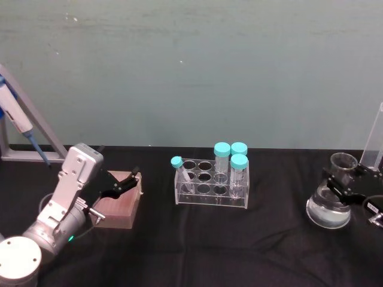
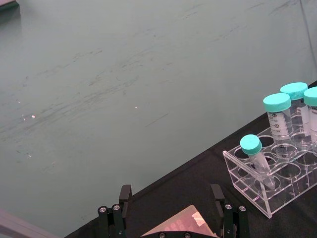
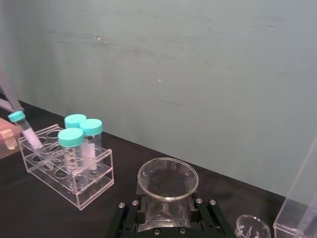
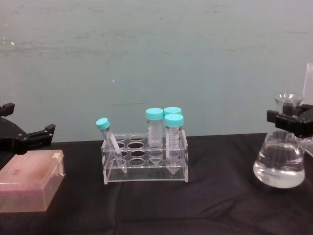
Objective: Place the experimental apparatus aside using one hand.
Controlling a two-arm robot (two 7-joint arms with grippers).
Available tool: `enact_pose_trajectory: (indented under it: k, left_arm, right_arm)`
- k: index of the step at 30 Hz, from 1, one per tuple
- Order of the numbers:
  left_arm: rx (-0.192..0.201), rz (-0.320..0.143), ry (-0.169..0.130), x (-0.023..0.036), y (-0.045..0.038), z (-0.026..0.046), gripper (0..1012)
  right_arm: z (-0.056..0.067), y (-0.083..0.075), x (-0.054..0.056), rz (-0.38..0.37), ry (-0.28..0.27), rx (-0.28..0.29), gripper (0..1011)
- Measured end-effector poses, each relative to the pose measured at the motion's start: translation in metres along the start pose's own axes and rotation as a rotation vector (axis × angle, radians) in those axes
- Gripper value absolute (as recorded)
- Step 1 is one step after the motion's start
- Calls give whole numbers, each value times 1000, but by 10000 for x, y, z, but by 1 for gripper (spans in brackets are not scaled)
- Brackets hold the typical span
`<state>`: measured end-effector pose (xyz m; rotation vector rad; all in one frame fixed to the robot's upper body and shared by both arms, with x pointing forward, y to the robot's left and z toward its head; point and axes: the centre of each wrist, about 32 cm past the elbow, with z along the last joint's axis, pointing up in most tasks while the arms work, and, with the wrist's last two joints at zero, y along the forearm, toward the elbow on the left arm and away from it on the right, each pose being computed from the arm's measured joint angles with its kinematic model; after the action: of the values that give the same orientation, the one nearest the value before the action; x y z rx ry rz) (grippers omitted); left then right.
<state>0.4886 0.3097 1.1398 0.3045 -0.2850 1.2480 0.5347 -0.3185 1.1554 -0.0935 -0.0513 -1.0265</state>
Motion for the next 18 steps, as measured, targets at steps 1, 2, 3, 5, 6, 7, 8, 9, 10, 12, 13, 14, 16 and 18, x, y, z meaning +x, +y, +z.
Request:
enact_pose_trajectory:
  k: [1,2,3,5,6,7,8,9,10,12,13,14,16,18]
  left_arm:
    - [0,0,0,0,0,0,1000]
    - [0,0,0,0,0,0,1000]
    - [0,0,0,0,0,0,1000]
    - [0,0,0,0,0,0,1000]
    - [0,0,0,0,0,0,1000]
    - [0,0,0,0,0,0,1000]
    - [0,0,0,0,0,0,1000]
    - [0,0,0,0,0,0,1000]
    - [0,0,0,0,0,0,1000]
    - [0,0,0,0,0,0,1000]
    - [0,0,0,0,0,0,1000]
    - [0,0,0,0,0,0,1000]
    - [0,0,0,0,0,0,1000]
    - [0,0,0,0,0,0,1000]
  right_arm:
    - [-9,-2,14,-9,1,-3,452]
    - [-12,-2,20,-14,1,-4,452]
    - [-16,-2,26,-18,1,-4,452]
    - [-22,-3,36,-27,2,-6,452]
    - [-30,-5,46,-35,3,-9,452]
    - [-33,-5,52,-39,4,-10,452]
    - [-36,-6,62,-47,6,-12,452]
    - [-39,-7,69,-51,6,-13,452]
    - [-42,-8,74,-55,7,-14,452]
    - [-46,-9,85,-63,9,-16,452]
    - [-47,-10,92,-68,9,-17,452]
    - [-51,-13,103,-75,10,-18,452]
    - [-60,-19,117,-87,13,-21,452]
    - [-64,-23,126,-96,15,-22,452]
